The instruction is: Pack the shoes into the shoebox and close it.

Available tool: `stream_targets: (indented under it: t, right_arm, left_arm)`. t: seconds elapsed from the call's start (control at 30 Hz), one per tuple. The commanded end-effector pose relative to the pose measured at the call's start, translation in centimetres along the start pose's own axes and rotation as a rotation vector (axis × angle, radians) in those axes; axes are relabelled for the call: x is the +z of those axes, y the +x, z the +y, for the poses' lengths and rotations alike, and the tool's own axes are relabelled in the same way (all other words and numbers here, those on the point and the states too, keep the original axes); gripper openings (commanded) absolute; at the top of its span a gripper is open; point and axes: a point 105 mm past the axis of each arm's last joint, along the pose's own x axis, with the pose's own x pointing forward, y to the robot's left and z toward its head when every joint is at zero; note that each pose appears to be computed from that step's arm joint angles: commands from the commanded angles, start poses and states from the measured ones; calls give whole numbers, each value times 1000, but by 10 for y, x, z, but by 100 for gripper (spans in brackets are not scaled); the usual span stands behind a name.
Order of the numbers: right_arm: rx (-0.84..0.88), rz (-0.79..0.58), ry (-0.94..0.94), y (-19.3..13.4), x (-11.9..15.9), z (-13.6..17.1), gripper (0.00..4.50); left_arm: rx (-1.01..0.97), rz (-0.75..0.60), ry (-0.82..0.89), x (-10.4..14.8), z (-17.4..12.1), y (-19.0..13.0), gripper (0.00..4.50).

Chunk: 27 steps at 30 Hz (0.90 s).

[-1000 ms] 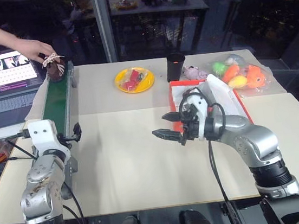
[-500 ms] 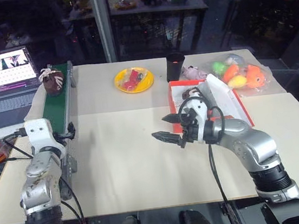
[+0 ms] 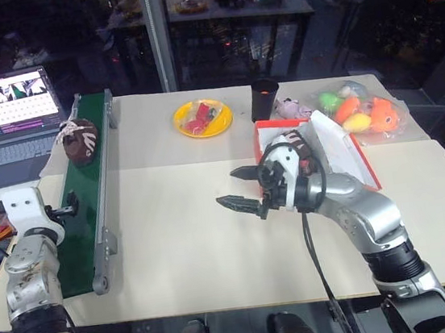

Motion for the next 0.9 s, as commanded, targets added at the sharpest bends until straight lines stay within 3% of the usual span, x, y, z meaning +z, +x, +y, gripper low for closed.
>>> stream_targets:
  t: [0.03, 0.23, 0.43, 0.63, 0.73, 0.83, 0.9]
  right_arm:
    - [3, -41, -48, 0, 14, -1, 442]
    - [-10, -37, -47, -3, 15, -4, 442]
    - [-22, -32, -55, -7, 17, -5, 442]
    - [-34, -21, -67, -12, 19, -6, 442]
    - [-34, -20, -69, -12, 20, -5, 450]
    - [-34, -20, -68, -12, 21, -5, 450]
    - [-32, -32, -60, -11, 23, -5, 450]
  left_arm:
    - [-27, -83, -8, 21, -3, 8, 450]
    - [-76, -83, -10, 19, -13, 16, 450]
    - [-59, 1, -28, -3, -13, 23, 450]
    - [-157, 93, -100, -25, -34, 25, 450]
    - [-203, 90, -152, -24, -43, 25, 387]
    - [-196, 62, -144, -13, -43, 26, 270]
    - [-185, 0, -146, 8, -44, 29, 251]
